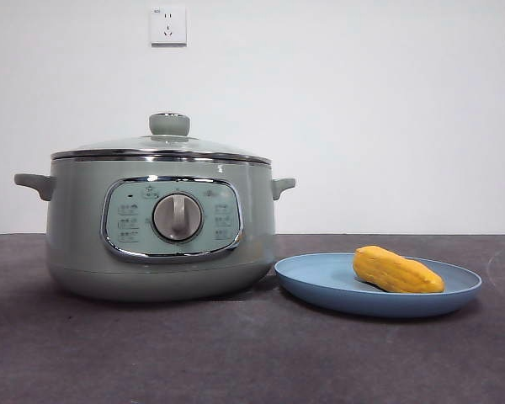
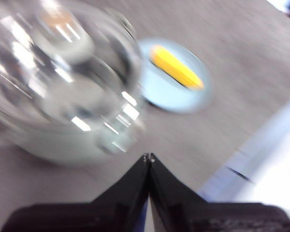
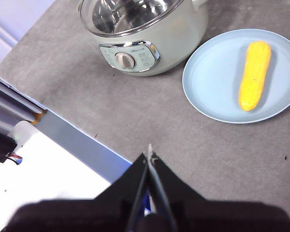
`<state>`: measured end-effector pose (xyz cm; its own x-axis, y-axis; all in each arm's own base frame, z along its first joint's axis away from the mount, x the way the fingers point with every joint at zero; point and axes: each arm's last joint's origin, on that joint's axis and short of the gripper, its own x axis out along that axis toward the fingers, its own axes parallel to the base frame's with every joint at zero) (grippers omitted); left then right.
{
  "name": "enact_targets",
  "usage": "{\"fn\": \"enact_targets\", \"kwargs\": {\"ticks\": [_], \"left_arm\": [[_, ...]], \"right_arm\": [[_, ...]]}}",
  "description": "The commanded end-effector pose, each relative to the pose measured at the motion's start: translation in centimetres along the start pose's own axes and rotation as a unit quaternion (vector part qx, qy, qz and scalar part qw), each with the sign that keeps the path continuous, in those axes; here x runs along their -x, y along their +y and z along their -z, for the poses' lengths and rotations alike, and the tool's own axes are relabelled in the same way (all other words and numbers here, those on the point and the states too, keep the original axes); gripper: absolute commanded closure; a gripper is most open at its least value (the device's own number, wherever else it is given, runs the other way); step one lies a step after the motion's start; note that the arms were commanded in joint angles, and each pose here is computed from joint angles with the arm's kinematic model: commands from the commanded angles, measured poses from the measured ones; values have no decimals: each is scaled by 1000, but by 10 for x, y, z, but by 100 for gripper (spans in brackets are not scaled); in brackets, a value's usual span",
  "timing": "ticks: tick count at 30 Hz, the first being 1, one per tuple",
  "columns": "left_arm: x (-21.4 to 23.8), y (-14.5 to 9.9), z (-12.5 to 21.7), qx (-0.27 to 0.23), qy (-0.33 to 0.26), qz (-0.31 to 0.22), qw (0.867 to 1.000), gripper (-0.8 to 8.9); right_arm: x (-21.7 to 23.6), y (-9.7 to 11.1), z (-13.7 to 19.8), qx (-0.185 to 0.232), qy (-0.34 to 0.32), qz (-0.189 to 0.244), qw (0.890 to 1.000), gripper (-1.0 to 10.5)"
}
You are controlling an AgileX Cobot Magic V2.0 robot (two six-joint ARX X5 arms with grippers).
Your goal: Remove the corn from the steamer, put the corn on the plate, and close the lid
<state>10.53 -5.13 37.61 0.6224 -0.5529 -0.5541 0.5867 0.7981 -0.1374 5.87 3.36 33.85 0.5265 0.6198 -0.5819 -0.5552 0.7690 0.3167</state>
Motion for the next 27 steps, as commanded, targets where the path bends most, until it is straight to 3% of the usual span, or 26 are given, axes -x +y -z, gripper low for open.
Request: {"fn": "enact_targets", "kwargs": {"ticks": [1,5,7,10,12,15,21,27], "left_arm": [[14,4,-8,-91,-95,-73,989,817],[30,11,-3,-127,-223,-147,955,817],[31,16,9,-133,-273,-197,932,817],[23,26,30,-133,-324,-261,899,817],[12,33,47,-129,-342,-282,887,817],[-8,42,78,-111,-341,-297,885,817],[-51,58,137,-62,-302,-304,901,817],[-73,66,173,-18,-286,-328,900,817]], "right_arm": [[-1,-1,1,2,1,1,1000,947],[-1,-1,1,2,1,1,1000,946],[-1,-1,1,2,1,1,1000,946],[-1,-1,1,2,1,1,1000,947],[-1,-1,1,2,1,1,1000,947],[-1,-1,1,2,1,1,1000,947],[-1,-1,1,2,1,1,1000,947],[-1,-1,1,2,1,1,1000,947]]}}
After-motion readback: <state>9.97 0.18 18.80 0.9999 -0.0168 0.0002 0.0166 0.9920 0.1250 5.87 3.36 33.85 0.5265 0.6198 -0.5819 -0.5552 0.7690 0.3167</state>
